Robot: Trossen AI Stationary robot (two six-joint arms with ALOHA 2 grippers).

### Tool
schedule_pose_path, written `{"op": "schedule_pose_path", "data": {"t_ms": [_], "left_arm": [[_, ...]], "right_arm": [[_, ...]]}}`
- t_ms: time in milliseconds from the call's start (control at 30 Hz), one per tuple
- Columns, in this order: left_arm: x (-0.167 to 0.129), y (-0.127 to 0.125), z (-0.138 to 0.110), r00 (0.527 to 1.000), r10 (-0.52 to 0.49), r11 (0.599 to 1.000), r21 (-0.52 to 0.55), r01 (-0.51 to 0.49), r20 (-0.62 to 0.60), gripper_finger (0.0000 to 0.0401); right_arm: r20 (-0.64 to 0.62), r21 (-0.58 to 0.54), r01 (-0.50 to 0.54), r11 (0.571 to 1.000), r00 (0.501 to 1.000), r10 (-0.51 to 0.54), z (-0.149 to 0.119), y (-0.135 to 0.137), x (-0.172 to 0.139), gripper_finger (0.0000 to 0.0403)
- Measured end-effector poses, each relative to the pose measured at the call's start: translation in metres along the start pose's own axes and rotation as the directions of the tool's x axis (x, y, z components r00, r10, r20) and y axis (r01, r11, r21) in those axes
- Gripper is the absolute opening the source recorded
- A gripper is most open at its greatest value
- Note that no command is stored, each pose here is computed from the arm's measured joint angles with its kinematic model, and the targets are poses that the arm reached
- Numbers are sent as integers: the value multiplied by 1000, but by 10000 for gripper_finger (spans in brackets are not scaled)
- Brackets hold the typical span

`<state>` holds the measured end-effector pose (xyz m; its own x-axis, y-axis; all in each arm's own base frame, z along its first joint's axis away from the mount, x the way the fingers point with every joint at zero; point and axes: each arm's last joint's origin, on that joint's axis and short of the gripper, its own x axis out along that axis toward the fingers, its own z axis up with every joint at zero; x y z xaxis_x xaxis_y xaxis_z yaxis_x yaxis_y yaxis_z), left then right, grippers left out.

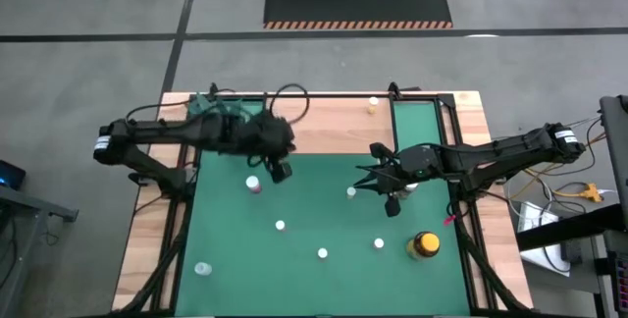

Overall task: Pick and place medicine bottles onto shelf by color
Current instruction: Put the left pink pill bottle on the shelf

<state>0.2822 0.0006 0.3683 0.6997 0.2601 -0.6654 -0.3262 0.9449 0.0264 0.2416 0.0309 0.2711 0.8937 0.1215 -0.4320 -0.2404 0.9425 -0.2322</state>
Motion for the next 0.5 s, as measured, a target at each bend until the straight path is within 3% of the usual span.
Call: {"op": "schedule_pose_path", "data": {"t_ms": [300,500], "left_arm": [[0,-76,-25,951,-227,960,211,182,212,8],[1,-104,-43,886,-340,904,370,216,314,8]], "right_arm": [[17,110,-1,994,1000,-1,-3,2,17,9],[19,102,-22,995,1000,20,-8,10,43,9]]}}
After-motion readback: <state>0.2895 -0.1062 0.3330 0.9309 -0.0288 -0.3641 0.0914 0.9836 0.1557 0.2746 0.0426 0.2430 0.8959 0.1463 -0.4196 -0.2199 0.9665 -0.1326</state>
